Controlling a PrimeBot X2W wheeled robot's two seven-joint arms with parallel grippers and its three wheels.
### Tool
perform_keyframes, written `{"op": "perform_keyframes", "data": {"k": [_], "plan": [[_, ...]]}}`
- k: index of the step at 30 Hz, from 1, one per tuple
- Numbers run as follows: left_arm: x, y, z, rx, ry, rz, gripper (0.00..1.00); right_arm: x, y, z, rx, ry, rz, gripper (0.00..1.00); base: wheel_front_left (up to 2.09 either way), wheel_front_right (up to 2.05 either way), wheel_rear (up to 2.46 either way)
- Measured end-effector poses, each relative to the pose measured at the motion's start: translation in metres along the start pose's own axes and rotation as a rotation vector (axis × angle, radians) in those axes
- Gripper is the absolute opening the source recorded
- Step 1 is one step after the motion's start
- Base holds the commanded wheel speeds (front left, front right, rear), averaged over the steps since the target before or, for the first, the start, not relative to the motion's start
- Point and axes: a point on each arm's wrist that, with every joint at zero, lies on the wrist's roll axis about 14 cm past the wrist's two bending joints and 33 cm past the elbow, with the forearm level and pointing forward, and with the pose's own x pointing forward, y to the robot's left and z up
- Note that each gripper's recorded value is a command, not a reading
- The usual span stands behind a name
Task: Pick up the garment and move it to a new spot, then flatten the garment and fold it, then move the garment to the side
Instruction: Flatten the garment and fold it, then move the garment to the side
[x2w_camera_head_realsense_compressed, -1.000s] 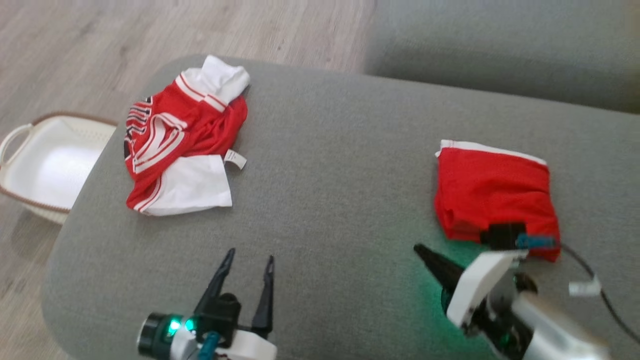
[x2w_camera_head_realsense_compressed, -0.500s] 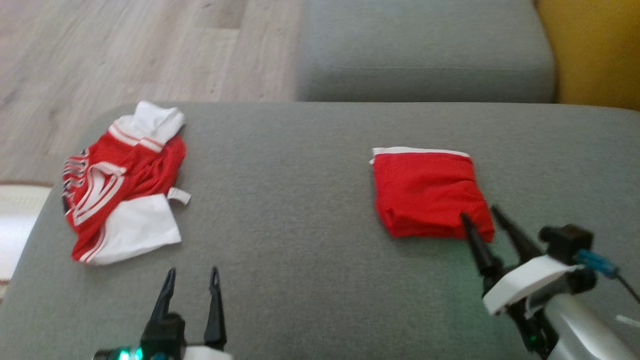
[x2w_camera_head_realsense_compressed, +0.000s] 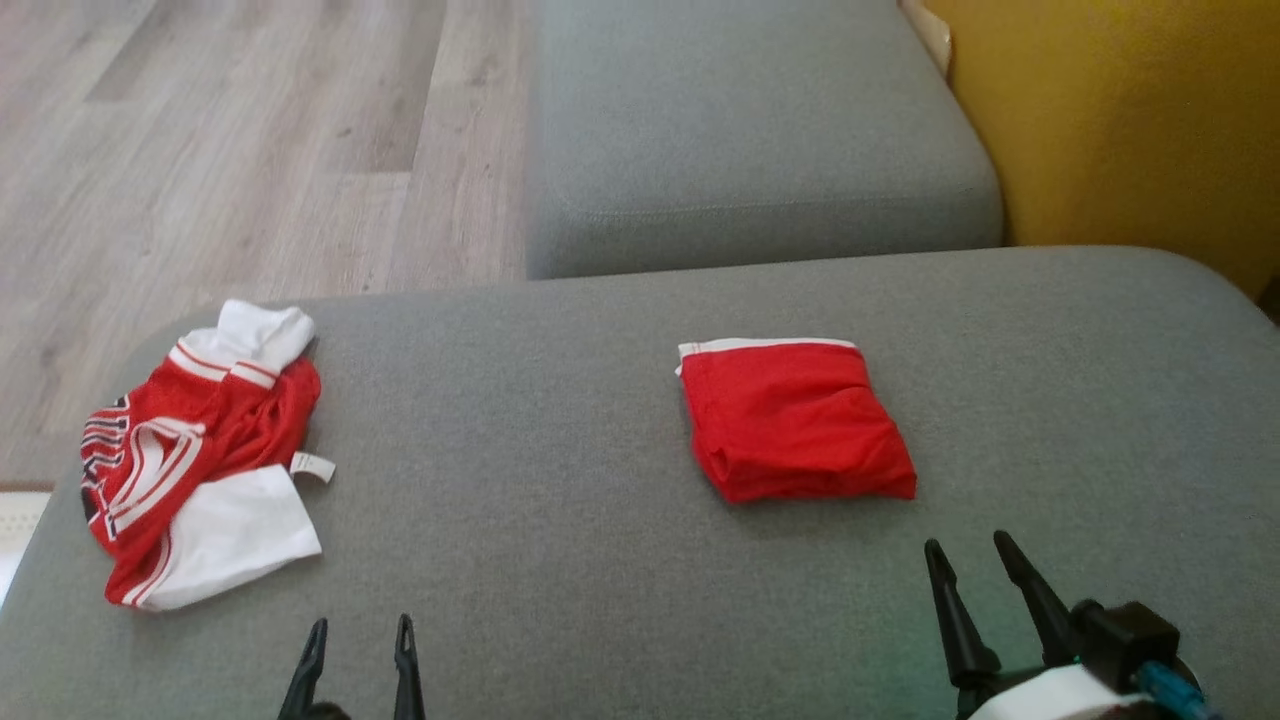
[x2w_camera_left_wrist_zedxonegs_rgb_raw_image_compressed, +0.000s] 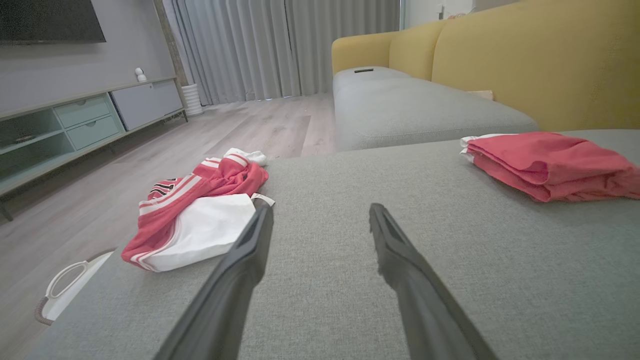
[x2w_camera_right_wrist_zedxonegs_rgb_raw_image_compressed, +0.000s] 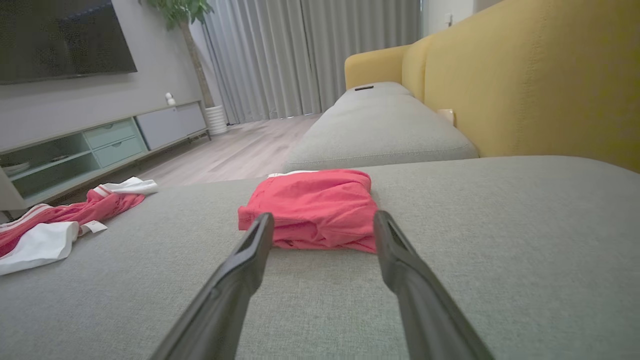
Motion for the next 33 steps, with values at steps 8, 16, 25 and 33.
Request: {"op": "perform_keyframes", "data": {"k": [8,16,25,33], "plan": [[-0.004,-0.007,0.005,0.007,-0.022,-0.044,1.0,-0.014,-0.003,-0.005,0.021,-0.004,-0.044,1.0,0.0,0.0,0.0],[-0.004,-0.011,0.009,0.001,-0.033,-0.064,1.0,-0.015,-0.006,-0.008,0.025,0.007,-0.055,1.0,0.0,0.0,0.0],[-0.008,-0.008,0.004,-0.001,-0.019,-0.052,1.0,-0.011,-0.001,-0.014,0.032,0.026,-0.045,1.0,0.0,0.0,0.0],[-0.009,-0.007,0.003,0.007,-0.02,-0.049,1.0,-0.013,-0.002,-0.022,0.033,0.053,-0.047,1.0,0.0,0.0,0.0]]}}
